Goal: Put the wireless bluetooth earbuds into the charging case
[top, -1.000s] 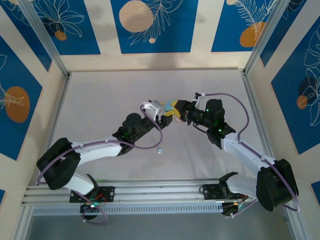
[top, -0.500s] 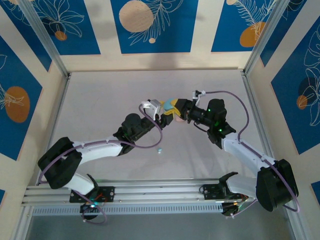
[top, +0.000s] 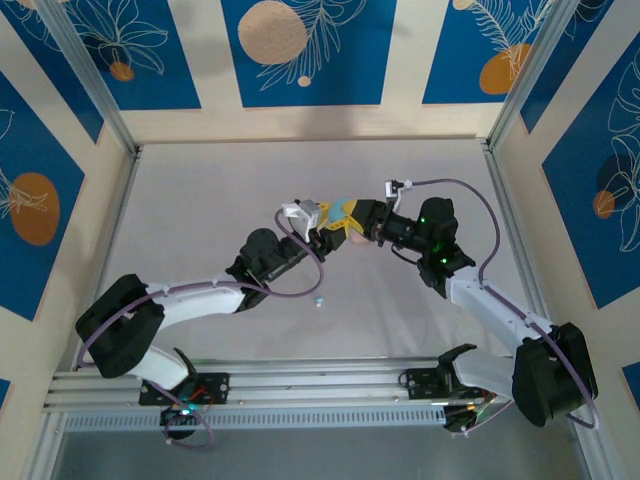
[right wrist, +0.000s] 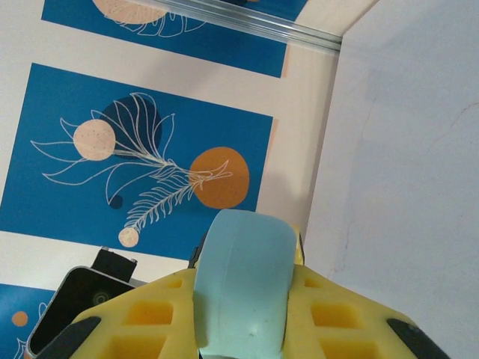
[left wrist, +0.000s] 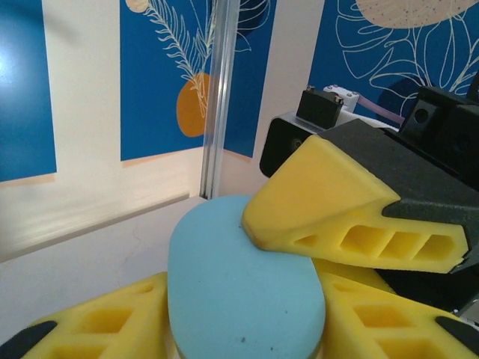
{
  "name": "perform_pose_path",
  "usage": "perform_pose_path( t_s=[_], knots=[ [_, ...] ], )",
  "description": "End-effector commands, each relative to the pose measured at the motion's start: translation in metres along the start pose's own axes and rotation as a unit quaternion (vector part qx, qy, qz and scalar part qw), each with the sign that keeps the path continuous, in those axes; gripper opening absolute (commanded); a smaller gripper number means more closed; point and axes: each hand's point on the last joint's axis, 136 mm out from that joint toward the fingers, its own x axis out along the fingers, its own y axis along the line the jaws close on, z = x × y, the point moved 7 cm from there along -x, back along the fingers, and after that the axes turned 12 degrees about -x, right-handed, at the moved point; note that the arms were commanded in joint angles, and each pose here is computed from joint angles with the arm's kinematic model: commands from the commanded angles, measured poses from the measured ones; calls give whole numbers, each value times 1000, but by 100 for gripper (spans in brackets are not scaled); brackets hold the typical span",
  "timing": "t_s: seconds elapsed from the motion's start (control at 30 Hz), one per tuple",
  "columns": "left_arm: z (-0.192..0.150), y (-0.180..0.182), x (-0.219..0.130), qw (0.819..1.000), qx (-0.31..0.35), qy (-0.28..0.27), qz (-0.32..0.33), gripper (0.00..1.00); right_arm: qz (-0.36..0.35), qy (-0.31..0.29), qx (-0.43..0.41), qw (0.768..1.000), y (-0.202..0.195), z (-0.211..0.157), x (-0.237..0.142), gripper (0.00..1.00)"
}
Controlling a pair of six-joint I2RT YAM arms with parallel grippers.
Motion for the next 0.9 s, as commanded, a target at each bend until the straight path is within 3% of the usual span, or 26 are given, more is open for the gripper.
perform_pose_path(
  t_s=[0.0,0.1,0.2,0.43,0.67,0.87],
  knots=[
    [2,-8,0,1000,-3,-6,-28,41,29,1,-33,999,13,1,-4,17],
    [2,-9,0,999,9,-2,-34,34,29,5,-31,999,13,0,-5,21],
    [3,-14,-3,998,46,15,-50,29,5,28,-37,999,13,-1,-8,32],
    [11,-18,-24,980,111,112,-118,27,-45,157,-69,984,14,4,-29,52],
    [26,-24,-36,960,141,185,-156,27,5,245,-46,968,24,5,-32,56],
    [34,-28,-35,958,145,184,-163,28,29,277,-36,960,28,-2,-18,56]
  ],
)
